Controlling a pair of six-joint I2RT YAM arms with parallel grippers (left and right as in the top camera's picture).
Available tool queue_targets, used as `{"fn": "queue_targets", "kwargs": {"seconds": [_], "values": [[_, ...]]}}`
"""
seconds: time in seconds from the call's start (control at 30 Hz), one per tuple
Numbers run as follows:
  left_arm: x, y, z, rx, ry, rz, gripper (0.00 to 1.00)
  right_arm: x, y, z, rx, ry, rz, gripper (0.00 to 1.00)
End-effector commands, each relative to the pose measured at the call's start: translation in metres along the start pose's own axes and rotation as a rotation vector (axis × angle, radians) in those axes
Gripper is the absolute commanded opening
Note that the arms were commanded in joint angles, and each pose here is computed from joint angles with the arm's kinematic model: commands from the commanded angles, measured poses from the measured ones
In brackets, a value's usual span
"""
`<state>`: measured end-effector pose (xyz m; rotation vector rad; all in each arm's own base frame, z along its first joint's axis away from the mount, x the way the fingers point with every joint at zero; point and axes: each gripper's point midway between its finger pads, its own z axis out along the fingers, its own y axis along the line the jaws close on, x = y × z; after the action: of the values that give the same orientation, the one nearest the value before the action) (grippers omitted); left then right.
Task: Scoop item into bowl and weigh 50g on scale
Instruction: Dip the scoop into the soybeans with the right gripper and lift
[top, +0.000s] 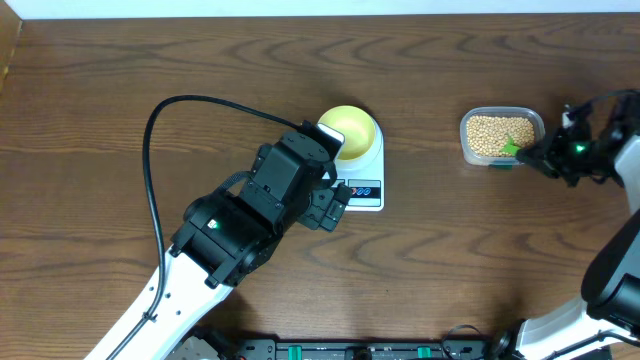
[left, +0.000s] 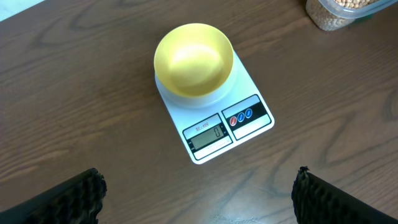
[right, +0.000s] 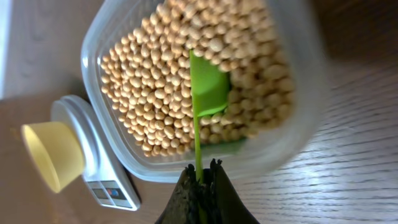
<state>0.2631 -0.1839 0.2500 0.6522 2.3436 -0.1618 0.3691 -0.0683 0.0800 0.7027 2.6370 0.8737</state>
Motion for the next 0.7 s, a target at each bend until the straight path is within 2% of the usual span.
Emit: {"fn": "queue_targets", "kwargs": {"seconds": [0.0,0.4,0.67], "values": [[-0.002,0.004,-0.003,-0.014,-0.009,-0.013,0.98,-0.004,-0.005,-0.012,-0.093,-0.022,-0.001,0.01],[-0.002,0.004,-0.003,-0.015,-0.009,-0.013,0.98,0.000,-0.015,-0.025,-0.261,-0.067,0.010,0.01],[0.001,0.004,-0.003,-0.016,0.002,-0.011,0.98,0.002,0.006,-0.034,-0.516,-0.135,-0.025,0.01]]}}
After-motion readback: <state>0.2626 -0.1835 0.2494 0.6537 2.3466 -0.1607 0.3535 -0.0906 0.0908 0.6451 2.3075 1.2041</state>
